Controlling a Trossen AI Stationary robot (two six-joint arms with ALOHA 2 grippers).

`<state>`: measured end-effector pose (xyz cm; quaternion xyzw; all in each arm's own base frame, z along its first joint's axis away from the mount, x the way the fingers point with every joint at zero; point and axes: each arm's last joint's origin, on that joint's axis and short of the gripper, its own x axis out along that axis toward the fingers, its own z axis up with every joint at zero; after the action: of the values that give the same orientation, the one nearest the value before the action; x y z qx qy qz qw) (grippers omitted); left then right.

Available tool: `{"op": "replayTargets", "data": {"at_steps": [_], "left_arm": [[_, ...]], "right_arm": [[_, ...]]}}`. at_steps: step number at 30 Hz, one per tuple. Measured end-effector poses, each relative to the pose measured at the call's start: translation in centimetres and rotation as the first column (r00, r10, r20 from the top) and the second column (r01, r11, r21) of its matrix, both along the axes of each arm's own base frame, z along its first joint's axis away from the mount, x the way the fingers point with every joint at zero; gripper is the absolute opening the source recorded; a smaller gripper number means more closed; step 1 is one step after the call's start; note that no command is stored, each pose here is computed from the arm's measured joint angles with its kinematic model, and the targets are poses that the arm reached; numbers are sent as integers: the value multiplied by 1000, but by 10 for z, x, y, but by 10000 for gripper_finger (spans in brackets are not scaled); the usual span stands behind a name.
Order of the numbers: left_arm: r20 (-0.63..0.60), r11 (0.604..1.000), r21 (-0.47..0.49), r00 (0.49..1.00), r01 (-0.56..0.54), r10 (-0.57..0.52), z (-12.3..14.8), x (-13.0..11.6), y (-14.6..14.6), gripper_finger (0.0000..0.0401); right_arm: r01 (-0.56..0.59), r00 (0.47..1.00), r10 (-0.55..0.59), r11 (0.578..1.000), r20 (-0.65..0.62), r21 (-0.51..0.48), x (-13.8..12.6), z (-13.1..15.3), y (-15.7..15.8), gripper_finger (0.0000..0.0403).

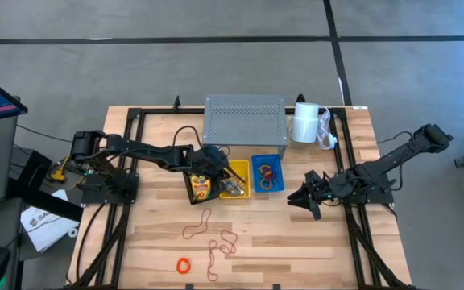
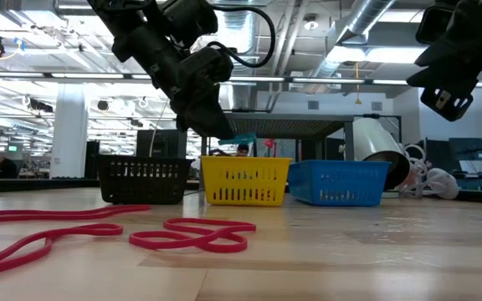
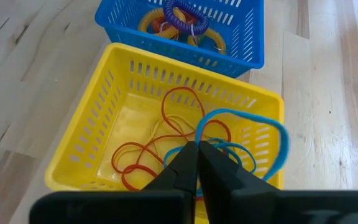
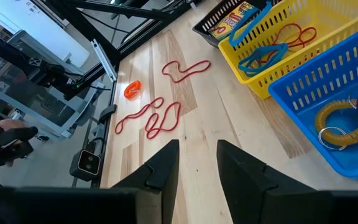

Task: Pick & Place Office Desk Supplies
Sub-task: Put the blue rubber band into the yellow basket, then put the red rubber band into the yellow basket

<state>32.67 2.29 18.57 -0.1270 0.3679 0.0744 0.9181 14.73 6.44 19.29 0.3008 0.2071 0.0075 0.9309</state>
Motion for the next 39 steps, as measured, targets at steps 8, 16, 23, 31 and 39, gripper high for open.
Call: {"op": "replayTargets", "data": {"at_steps": [8, 16, 23, 31, 39], "left_arm": [[-6, 1000, -13, 1000, -18, 18, -1, 0, 0, 53], [0, 992, -98, 997, -79, 80, 2, -2, 3, 159], [218, 928, -324, 969, 183, -115, 40, -5, -8, 191], [138, 762, 186, 751, 620, -645, 51, -34, -116, 153], [-32, 704, 117, 711, 701, -702, 3, -35, -160, 152]], "right_arm": [[0, 1000, 0, 1000, 0, 0, 0, 0, 0, 106], [0, 1000, 0, 1000, 0, 0, 0, 0, 0, 106], [1, 1000, -1, 1000, 1, 0, 0, 0, 0, 106], [1, 1000, -1, 1000, 1, 1, 0, 0, 0, 106], [1, 1000, -1, 1000, -1, 0, 0, 0, 0, 106]]}}
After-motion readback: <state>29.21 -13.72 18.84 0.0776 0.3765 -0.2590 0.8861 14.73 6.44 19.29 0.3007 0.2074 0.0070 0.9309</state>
